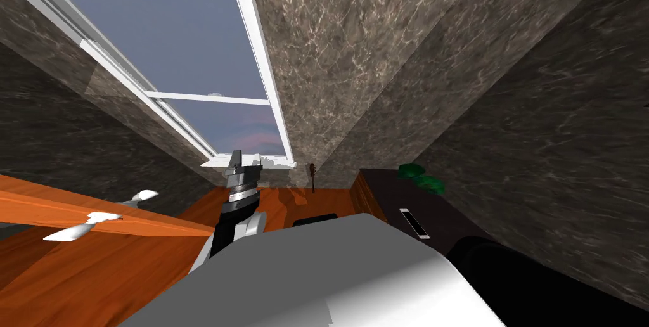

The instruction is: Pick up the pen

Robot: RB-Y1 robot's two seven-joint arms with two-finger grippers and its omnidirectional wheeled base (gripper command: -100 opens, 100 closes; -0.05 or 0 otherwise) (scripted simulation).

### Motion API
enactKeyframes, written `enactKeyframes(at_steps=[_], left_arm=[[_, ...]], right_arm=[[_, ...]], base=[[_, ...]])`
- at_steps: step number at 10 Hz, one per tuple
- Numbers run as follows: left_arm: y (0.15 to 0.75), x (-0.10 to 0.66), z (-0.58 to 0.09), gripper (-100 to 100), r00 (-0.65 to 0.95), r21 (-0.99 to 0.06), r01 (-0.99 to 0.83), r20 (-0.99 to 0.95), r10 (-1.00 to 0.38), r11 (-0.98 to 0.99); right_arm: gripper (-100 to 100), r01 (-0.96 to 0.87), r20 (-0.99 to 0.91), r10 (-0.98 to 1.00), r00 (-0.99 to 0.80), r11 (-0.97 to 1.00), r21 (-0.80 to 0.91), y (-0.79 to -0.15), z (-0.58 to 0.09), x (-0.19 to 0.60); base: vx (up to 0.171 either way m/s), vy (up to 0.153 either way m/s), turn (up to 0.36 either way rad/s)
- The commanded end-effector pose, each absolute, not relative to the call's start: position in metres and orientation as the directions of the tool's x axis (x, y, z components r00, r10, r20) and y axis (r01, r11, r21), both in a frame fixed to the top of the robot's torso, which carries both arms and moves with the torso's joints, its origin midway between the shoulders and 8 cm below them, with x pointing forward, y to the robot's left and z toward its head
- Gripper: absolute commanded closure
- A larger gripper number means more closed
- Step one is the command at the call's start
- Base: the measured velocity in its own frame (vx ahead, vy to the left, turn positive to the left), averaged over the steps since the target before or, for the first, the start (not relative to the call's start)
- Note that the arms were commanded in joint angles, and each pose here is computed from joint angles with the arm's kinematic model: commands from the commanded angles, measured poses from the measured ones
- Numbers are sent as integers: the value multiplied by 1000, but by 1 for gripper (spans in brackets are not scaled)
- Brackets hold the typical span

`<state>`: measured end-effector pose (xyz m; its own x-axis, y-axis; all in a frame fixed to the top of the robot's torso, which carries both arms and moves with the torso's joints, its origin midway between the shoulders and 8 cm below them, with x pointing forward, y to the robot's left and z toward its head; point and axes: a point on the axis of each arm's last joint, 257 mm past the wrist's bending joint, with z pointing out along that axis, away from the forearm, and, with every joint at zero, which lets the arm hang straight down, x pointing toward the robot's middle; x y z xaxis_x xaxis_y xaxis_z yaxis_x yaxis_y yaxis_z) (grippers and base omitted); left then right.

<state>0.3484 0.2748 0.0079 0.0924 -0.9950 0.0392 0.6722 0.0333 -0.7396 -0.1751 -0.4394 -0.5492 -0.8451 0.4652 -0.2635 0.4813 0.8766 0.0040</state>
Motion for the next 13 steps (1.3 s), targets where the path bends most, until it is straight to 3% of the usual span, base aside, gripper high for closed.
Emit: enactKeyframes(at_steps=[1, 4, 10, 11, 12, 13], left_arm=[[275, 348, 8, 0, 92, -740, 672, 39, -995, 33], [275, 348, 8, 0, 93, -740, 672, 39, -995, 34], [275, 348, 8, 0, 93, -740, 672, 39, -995, 34], [275, 348, 8, 0, 93, -740, 672, 39, -995, 33], [275, 348, 8, 0, 92, -740, 672, 39, -995, 33], [275, 348, 8, 0, 92, -740, 672, 39, -995, 33]], right_arm=[[-100, 450, -200, 435, -878, 892, -37, -442, -546, -212], [-100, 394, -99, 386, -917, 916, -81, -443, -540, -265], [-100, 344, -19, 344, -939, 935, -86, -434, -538, -300], [0, 344, -18, 344, -939, 935, -87, -434, -538, -300], [-100, 350, -22, 349, -937, 933, -87, -430, -548, -293], [-100, 351, -23, 350, -936, 932, -87, -429, -551, -292]], base=[[69, -152, 336], [137, -237, 302], [51, -169, 150], [4, -21, 2], [-30, -20, 48], [-60, -12, 36]])
